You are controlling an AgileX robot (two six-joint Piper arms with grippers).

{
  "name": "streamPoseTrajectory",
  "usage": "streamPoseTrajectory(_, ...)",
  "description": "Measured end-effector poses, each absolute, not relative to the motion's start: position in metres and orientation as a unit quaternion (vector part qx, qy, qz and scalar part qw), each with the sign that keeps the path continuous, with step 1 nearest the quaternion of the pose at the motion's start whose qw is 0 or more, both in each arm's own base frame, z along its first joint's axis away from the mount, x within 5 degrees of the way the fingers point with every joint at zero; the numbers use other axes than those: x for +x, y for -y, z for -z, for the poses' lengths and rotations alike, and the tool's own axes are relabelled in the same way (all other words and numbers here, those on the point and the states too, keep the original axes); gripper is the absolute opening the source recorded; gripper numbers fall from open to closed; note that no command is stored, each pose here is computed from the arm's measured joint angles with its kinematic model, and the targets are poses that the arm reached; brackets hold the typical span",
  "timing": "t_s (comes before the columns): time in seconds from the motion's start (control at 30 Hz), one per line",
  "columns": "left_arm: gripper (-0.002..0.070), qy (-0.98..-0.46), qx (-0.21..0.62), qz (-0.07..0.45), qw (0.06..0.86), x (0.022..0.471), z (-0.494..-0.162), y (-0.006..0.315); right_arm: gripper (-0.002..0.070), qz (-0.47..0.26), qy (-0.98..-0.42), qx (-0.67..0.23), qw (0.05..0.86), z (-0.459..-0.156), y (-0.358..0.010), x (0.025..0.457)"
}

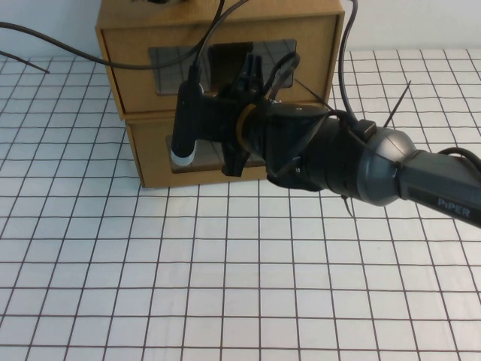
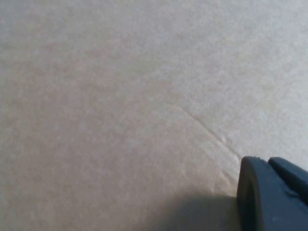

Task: Open the shoe box
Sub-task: 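Pull the top drawer of the cardboard box fully open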

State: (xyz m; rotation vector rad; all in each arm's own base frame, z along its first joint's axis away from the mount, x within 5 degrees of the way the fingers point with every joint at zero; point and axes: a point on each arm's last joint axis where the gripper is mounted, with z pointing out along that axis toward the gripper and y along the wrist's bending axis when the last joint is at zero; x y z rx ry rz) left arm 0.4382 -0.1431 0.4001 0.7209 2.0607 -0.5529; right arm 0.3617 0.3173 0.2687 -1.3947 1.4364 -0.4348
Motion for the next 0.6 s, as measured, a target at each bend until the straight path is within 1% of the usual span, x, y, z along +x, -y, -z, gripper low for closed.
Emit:
streamPoseTrajectory(0.17,-0.0002,-0.826,0.289,0.222,0.430,0.4382,-0.4001,0.1431,0.0086,0.187,-0.593,-0.584,0.521,-0.2693,-0.3173,0.3620)
streamPoseTrajectory(0.23,-0.0002,-0.826,0.289,0.222,0.430,0.4382,-0.4001,0.1431,0.0068,0.190,-0.590,-0.586,0.521,-0.2696,-0.3173,0.3621)
streamPoseTrajectory(0.43,-0.0002,-0.826,0.289,0.222,0.430,0.4382,-0.4001,0.1431,0.0053,0.199,-0.584,-0.584,0.527,-0.2695,-0.3174,0.3636)
streamPoseTrajectory(0.6,-0.0002,-0.826,0.289,0.222,0.430,0.4382,-0.4002,0.1432,0.0053,0.223,-0.574,-0.586,0.526,-0.2648,-0.3174,0.3671)
